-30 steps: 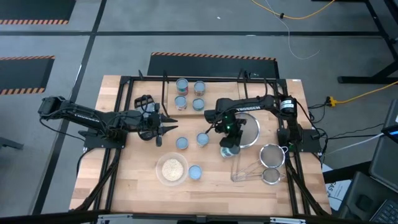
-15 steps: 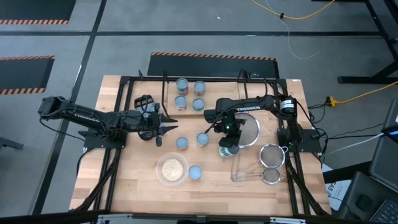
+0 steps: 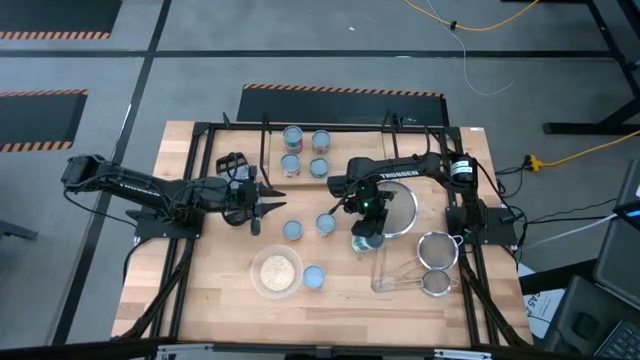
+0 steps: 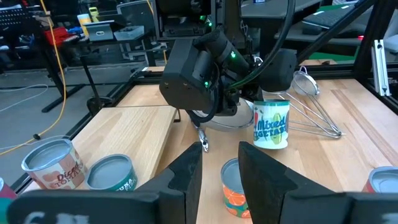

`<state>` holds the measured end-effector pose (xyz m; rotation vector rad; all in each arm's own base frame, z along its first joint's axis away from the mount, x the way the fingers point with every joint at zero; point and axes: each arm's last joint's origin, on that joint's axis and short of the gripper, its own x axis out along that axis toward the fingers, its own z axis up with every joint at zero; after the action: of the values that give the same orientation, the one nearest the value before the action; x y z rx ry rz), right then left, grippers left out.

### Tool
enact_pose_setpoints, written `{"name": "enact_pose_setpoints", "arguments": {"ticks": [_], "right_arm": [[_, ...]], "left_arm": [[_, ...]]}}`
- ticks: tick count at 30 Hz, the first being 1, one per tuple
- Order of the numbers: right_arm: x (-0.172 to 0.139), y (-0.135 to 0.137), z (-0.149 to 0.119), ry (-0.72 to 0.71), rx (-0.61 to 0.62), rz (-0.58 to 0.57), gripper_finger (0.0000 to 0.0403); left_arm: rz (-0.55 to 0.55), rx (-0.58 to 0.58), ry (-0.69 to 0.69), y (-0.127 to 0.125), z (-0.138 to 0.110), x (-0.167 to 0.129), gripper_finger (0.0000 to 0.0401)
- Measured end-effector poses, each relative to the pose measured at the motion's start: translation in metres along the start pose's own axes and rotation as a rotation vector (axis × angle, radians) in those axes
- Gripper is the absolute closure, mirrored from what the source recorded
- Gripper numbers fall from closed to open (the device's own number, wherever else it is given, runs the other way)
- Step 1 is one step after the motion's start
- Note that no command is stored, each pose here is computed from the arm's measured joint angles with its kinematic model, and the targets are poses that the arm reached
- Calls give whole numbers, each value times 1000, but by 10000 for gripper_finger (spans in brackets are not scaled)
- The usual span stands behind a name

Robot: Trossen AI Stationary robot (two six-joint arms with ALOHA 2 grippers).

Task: Pick and place cans onto a shelf
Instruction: Put the white mixed vegetables can on the shelf

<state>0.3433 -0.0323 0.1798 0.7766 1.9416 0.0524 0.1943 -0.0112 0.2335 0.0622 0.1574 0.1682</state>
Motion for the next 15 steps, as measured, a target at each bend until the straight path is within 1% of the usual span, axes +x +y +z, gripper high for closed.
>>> {"name": "enact_pose_setpoints", "arguments": {"ticks": [6,10,13,15], "right_arm": [[0,0,0,0,-25,0,379],[0,0,0,-5,-29,-1,349],[0,0,2,-19,-32,-25,323],[0,0,2,-28,-38,-34,314]], "left_arm": [[0,0,0,0,0,0,303],[0,1,2,0,0,0,303],[0,1,3,0,0,0,303],[0,1,3,0,0,0,303]]}}
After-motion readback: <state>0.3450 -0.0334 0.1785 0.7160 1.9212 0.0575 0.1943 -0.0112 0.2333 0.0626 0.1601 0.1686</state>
